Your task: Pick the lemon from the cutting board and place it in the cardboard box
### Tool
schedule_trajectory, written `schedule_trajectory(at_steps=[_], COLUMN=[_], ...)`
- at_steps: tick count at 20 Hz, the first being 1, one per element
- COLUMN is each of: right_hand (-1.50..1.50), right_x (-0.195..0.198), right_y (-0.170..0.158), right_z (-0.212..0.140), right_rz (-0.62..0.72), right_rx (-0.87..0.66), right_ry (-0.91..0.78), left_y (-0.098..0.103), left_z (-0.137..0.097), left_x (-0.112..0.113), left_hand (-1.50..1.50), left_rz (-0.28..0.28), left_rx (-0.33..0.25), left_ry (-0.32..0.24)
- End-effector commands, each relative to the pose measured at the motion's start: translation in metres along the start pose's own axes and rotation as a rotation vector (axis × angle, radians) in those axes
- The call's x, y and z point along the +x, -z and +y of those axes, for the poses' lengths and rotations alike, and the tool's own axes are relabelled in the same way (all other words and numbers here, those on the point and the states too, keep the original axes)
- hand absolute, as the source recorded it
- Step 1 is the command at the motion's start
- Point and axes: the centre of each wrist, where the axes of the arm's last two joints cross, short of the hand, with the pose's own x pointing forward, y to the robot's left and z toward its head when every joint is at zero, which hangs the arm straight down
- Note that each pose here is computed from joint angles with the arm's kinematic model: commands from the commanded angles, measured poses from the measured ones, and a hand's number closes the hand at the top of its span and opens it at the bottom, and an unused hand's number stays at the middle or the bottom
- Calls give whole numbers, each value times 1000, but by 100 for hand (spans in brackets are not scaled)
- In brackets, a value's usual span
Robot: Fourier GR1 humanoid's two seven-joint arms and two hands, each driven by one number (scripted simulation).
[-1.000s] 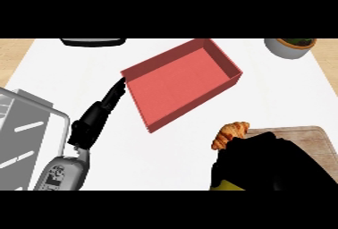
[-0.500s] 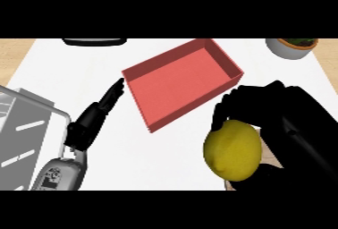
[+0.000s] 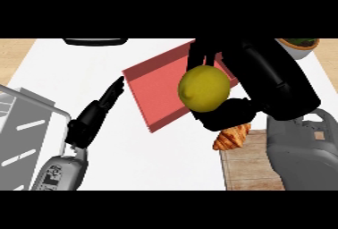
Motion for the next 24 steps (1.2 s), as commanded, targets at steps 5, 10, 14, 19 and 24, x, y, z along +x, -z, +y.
schedule_trajectory(at_steps=[5,10,14,19,24], right_hand=[150,150,150,150,-150], right_x=[-27,-38,-52,-79,-99], right_y=[46,83,91,90,92], right_z=[25,49,70,112,137], right_rz=[52,38,59,120,287], right_rx=[-28,-8,10,80,165], right_ry=[-74,-132,-139,-154,47], left_y=[15,8,7,-5,0], left_z=[-23,-8,-21,-12,-22], left_x=[17,3,3,14,10], left_hand=[0,0,0,0,0], left_rz=[7,-6,-7,-13,-23], left_rx=[-13,-20,-6,-15,-26], left_ry=[5,-1,-2,-9,-9])
